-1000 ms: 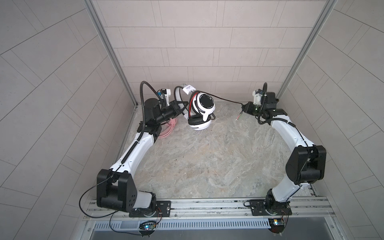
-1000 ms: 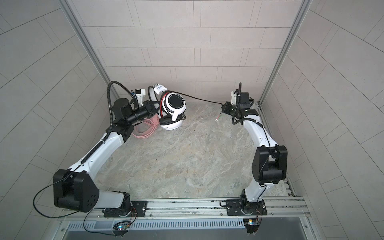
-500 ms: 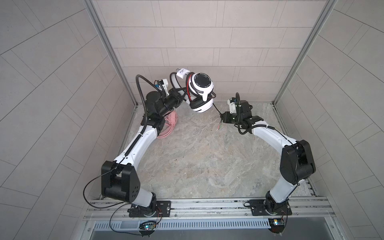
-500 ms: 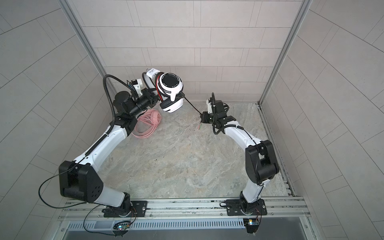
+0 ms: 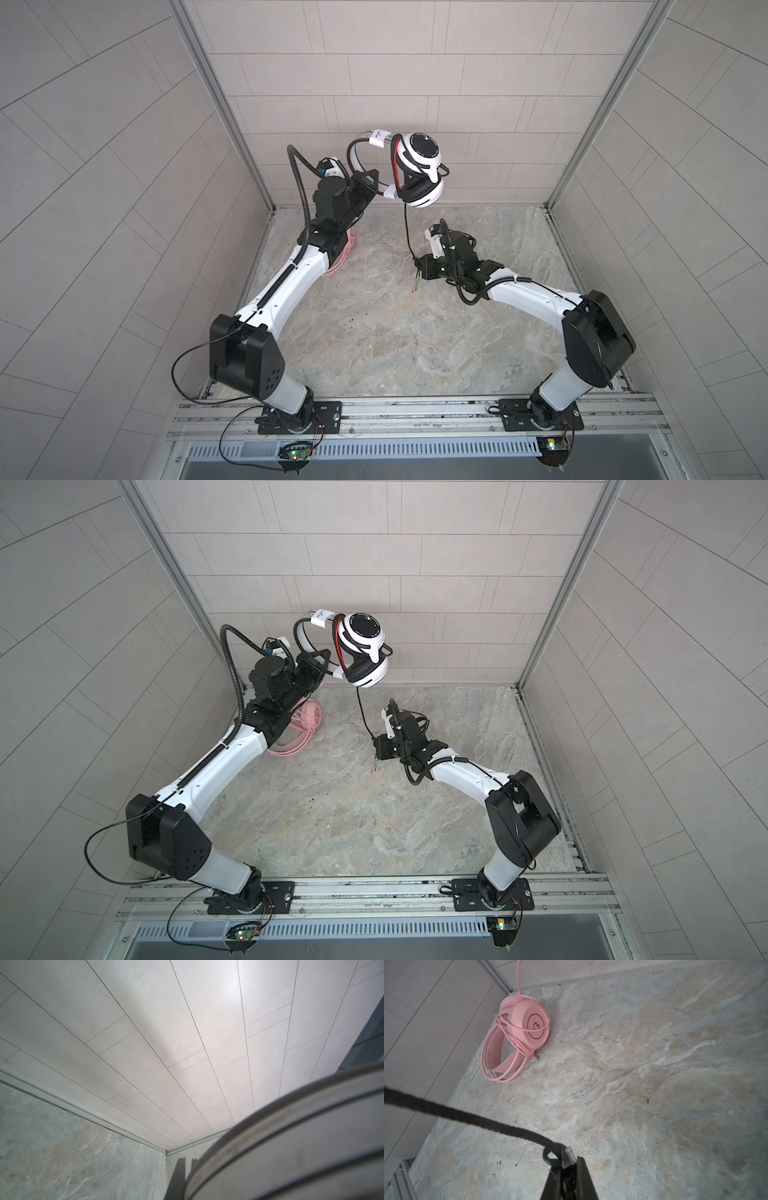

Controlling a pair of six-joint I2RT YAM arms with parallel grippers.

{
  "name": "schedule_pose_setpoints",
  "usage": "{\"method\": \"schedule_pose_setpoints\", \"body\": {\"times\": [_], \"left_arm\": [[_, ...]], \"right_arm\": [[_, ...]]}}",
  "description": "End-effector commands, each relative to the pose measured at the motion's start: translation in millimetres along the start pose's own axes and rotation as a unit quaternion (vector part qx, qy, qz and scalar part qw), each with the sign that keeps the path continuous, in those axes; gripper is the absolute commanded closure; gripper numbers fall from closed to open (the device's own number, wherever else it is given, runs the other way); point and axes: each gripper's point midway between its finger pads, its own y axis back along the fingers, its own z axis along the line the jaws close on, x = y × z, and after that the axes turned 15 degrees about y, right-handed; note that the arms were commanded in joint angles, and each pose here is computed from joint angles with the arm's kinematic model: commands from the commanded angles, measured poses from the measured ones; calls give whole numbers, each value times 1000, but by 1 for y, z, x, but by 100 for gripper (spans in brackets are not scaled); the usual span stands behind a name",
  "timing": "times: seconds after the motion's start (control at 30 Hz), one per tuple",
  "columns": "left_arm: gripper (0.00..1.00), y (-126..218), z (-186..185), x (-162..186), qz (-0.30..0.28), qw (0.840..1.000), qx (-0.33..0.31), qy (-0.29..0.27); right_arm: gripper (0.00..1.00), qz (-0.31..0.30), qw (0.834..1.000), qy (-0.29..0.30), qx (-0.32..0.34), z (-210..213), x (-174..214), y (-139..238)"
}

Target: Wrap the headphones

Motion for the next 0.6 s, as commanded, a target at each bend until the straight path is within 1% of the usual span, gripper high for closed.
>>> {"method": "schedule_pose_setpoints", "body": {"times": [0.0, 0.13, 0.33, 0.43, 0.57], "left_arm": [[100, -1, -37, -17, -50, 998, 33, -26], [100, -8, -20, -22, -69, 995, -3, -69], [100, -15, 1, -31, -97, 988, -39, -109], [100, -20, 12, -32, -100, 983, -65, -139], [100, -22, 28, -32, -106, 975, -96, -172]], "right_arm": [[100, -21, 1000, 21, 5, 16, -14, 24], [100, -23, 999, 47, -1, 32, -14, 48], [100, -27, 996, 83, -12, 61, -17, 85], [100, -36, 994, 100, -12, 70, -24, 106], [100, -59, 992, 115, -6, 74, -45, 138]]}}
